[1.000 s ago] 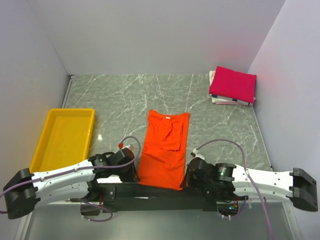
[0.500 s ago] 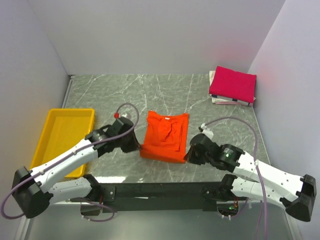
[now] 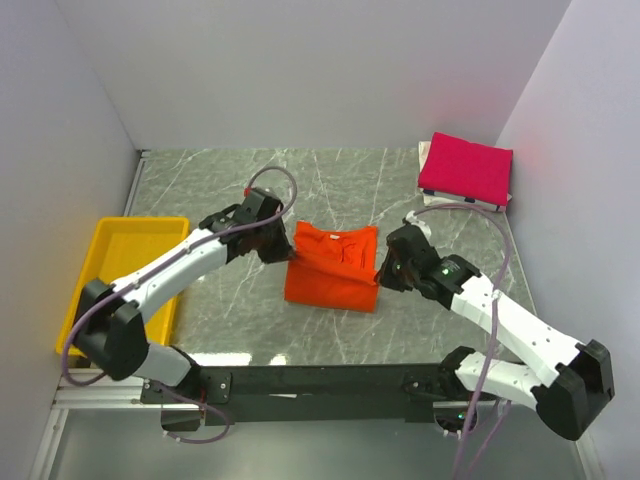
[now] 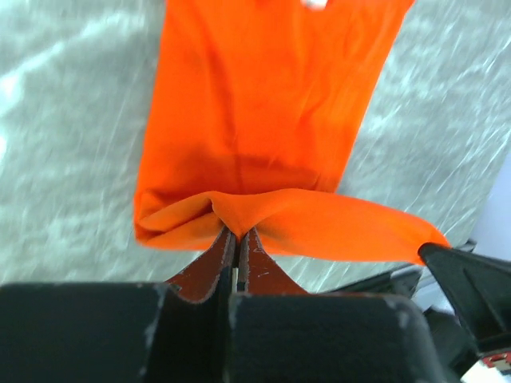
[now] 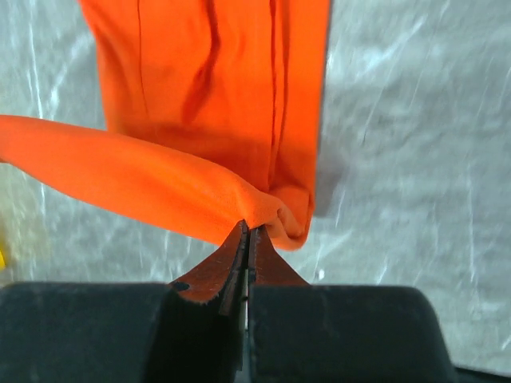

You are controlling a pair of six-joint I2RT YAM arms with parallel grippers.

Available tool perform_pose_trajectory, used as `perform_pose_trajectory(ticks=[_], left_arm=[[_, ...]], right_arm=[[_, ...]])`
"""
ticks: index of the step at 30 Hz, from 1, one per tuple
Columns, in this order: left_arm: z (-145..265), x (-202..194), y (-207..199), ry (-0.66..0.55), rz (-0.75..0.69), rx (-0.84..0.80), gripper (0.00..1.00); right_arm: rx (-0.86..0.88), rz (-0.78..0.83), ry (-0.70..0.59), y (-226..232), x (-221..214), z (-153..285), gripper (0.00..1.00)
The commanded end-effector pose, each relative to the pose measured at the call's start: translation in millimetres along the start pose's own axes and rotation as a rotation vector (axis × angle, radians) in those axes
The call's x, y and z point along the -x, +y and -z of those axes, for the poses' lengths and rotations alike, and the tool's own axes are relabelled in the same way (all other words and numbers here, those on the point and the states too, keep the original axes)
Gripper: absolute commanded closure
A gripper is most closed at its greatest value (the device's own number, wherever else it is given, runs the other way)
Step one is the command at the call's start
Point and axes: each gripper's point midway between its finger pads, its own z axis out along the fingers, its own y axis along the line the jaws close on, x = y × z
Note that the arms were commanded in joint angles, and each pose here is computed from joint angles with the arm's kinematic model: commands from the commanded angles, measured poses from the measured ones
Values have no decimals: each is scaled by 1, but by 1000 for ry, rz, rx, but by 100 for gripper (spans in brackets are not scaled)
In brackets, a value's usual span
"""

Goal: Fold and stack the t-shirts
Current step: Fold the tshirt

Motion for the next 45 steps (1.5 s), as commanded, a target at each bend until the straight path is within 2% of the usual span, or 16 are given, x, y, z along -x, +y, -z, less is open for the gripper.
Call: perform_pose_trajectory(ticks=[1,8,18,19,21,22,23,25,26,27,32,35,40,42,43,45], left_arm=[[-3,38,-28,-73,4,-69,100],[-29,79,-41,-126,54,-63,100],[-100,108,-41,-66,77,-70,100],[-103,114,-42,-72,78,-78,97],[-113,120,-37,-74,81,-80,77],[-114,127,-38,-82,80,-91,68],[-117,136,-31,-87,94,-88,54],[-112,157,-24,-117,113,-100,39],[-105,165,-26,-138,115,-117,33],[-100,172,-24,-155,118,-119,21],[-62,182,-17,-214,131,-58,26],[-60,160,-13,-173,145,-65,44],[-74,147,-20,-135,87,-81,55],[-93,140,-16,-83,39,-40,56],[-91,150,-29,-105,-17,-37,56],[-113,141,-17,-51,-49,30,54]], right_arm=[[57,13,-100,17,43,0,100],[81,-12,-112,24,79,-23,100],[27,-90,-37,6,99,-94,99],[26,-91,-43,7,106,-97,92],[0,-114,-39,-3,113,-109,83],[-1,-123,-44,-6,119,-111,71],[-1,-133,-43,-9,122,-114,66],[-2,-143,-69,-15,137,-115,49],[-7,-137,-82,-16,142,-114,45],[-21,-131,-93,-18,146,-110,41],[-26,-89,-148,-12,157,-83,42],[-33,-77,-140,-8,144,-75,49],[-44,-77,-113,-16,129,-90,51],[-70,-62,-105,-21,127,-97,52],[-72,-51,-104,-21,127,-100,52],[-94,-37,-89,-25,125,-107,52]])
